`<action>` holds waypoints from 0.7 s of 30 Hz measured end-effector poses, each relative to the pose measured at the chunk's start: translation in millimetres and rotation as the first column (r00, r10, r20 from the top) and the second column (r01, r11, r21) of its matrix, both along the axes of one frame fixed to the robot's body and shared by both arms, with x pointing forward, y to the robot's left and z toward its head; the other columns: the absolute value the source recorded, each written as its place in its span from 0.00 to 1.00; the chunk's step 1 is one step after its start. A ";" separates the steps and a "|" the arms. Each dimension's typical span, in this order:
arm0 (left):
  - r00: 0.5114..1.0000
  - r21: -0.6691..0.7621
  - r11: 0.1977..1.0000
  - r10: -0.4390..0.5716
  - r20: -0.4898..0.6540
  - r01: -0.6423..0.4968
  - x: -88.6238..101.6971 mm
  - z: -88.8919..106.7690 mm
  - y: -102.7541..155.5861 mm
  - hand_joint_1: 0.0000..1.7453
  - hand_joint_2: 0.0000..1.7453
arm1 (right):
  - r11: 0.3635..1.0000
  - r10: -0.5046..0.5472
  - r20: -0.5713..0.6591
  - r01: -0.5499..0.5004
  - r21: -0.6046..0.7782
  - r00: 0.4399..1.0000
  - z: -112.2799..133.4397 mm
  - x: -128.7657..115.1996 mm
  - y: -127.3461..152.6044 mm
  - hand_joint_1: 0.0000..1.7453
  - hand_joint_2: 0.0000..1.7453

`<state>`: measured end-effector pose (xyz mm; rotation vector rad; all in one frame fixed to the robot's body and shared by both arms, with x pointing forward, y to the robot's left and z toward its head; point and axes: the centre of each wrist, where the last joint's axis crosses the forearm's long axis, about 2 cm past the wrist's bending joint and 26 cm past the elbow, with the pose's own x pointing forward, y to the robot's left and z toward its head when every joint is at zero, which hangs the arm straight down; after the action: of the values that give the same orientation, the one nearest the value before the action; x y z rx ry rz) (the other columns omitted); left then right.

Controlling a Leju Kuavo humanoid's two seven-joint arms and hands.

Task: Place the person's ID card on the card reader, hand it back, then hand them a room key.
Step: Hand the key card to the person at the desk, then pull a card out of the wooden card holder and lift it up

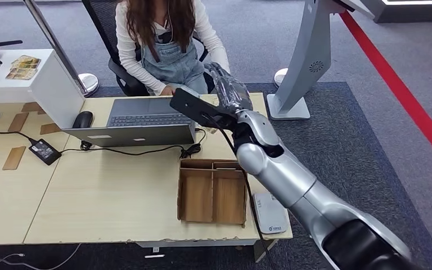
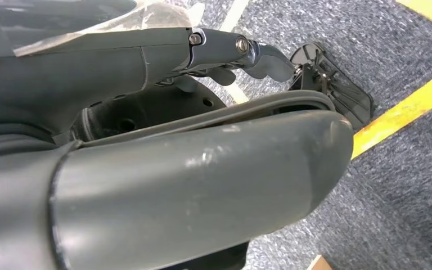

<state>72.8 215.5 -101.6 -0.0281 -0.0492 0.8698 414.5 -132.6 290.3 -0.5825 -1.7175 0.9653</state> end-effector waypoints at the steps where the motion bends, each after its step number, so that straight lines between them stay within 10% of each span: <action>1: 1.000 -0.001 1.000 0.008 -0.005 -0.008 -0.3 -0.1 0.6 0.00 0.00 | 1.000 -0.005 -0.010 0.005 -0.016 1.000 -1.9 -4.2 -9.5 0.04 1.00; 9: 0.998 -0.008 0.999 0.050 -0.038 -0.051 -0.3 -0.8 5.6 0.00 0.00 | 0.981 0.000 0.013 0.002 -0.195 1.000 5.9 -37.4 -55.2 0.13 1.00; 21: 0.997 -0.013 0.998 0.068 -0.045 -0.069 0.6 -0.8 7.2 0.00 0.00 | 0.953 0.108 0.088 -0.078 -0.292 0.990 23.0 -74.2 -53.1 0.46 1.00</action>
<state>73.3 222.7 -102.5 -0.0207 -0.0020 0.9392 340.2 -185.7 313.4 -0.7558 -1.7195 1.2857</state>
